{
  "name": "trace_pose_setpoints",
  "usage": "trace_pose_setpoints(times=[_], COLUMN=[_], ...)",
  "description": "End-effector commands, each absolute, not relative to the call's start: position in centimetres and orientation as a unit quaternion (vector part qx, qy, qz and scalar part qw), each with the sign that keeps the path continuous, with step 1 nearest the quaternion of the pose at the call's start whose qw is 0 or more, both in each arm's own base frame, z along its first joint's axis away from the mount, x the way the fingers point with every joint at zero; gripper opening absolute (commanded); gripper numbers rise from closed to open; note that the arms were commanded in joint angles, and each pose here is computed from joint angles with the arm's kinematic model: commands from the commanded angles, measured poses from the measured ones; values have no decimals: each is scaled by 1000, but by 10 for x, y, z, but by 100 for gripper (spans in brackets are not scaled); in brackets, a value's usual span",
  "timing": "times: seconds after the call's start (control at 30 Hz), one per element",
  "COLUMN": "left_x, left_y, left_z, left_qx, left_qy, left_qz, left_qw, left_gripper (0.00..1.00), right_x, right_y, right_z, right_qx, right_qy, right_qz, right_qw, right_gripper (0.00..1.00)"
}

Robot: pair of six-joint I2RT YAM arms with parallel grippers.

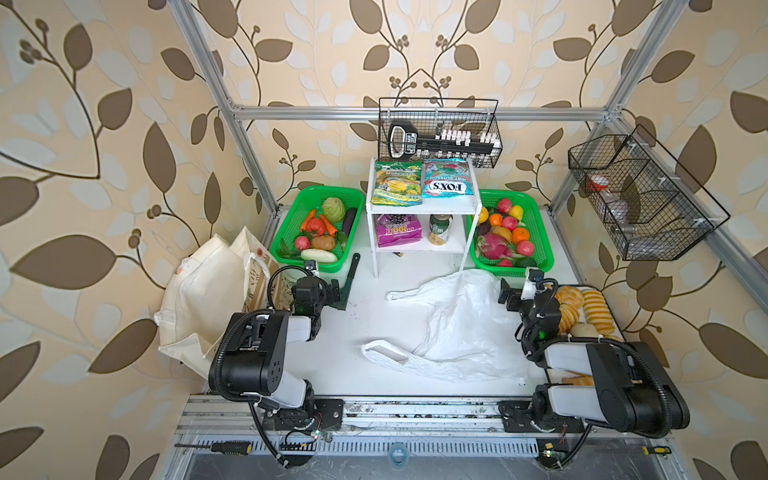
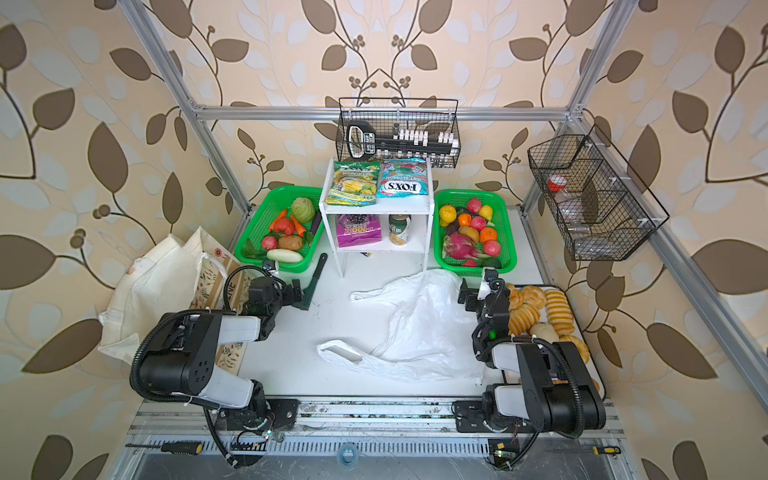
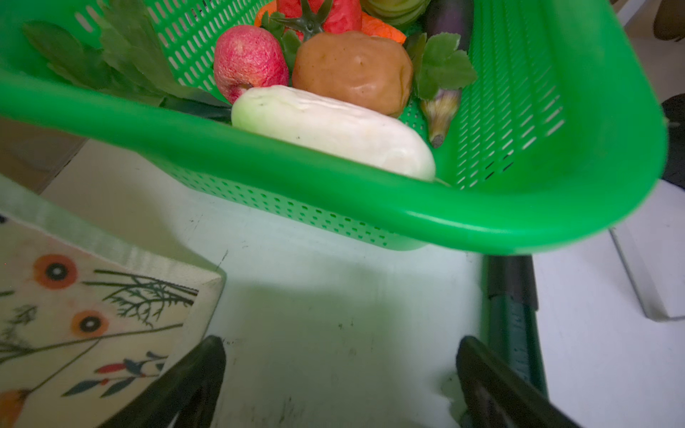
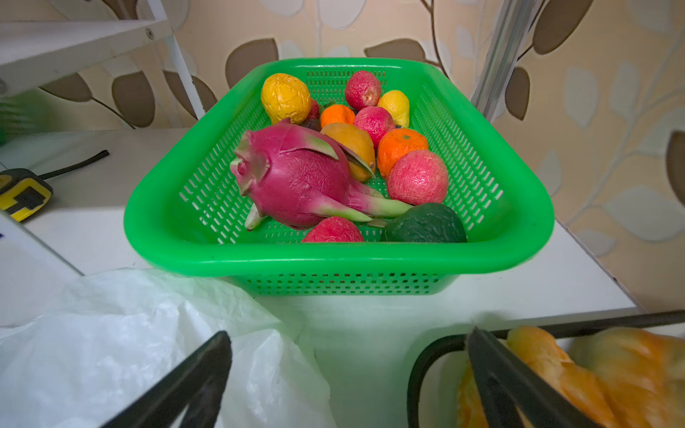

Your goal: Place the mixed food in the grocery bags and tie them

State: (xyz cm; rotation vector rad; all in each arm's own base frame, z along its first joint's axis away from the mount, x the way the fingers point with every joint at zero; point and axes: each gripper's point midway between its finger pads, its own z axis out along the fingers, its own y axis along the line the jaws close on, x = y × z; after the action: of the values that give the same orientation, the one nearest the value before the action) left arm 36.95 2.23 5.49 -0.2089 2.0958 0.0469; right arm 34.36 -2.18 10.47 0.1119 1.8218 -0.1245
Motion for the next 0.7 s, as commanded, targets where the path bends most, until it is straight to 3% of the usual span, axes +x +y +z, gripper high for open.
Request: trace_pose_setpoints(times=[0.0, 0.17, 0.4, 0.57, 0.67], left_x=[382, 378, 365, 354, 348], left_y=[28, 6, -3, 1, -19], left_z=[77, 97, 123, 171, 204], left_qx=[-84, -27, -36, -117, -112], left_qy=[844, 837, 845, 824, 815], left_qz=[28, -9, -42, -81, -149], left_qw=[529, 546, 531, 549, 549], left_gripper=[99, 99, 99, 99, 99], right_x=[351, 350, 344, 336, 321], right_y=[-20, -12, -11, -29, -40], right_z=[118, 119, 127, 151, 176], right_qx=[42, 22, 21, 80, 151], right_qy=[776, 775, 766, 770, 744], right_qz=[-53, -47, -50, -51, -19], right_qw=[627, 630, 641, 631, 650], right_gripper=[100, 100, 100, 100, 100])
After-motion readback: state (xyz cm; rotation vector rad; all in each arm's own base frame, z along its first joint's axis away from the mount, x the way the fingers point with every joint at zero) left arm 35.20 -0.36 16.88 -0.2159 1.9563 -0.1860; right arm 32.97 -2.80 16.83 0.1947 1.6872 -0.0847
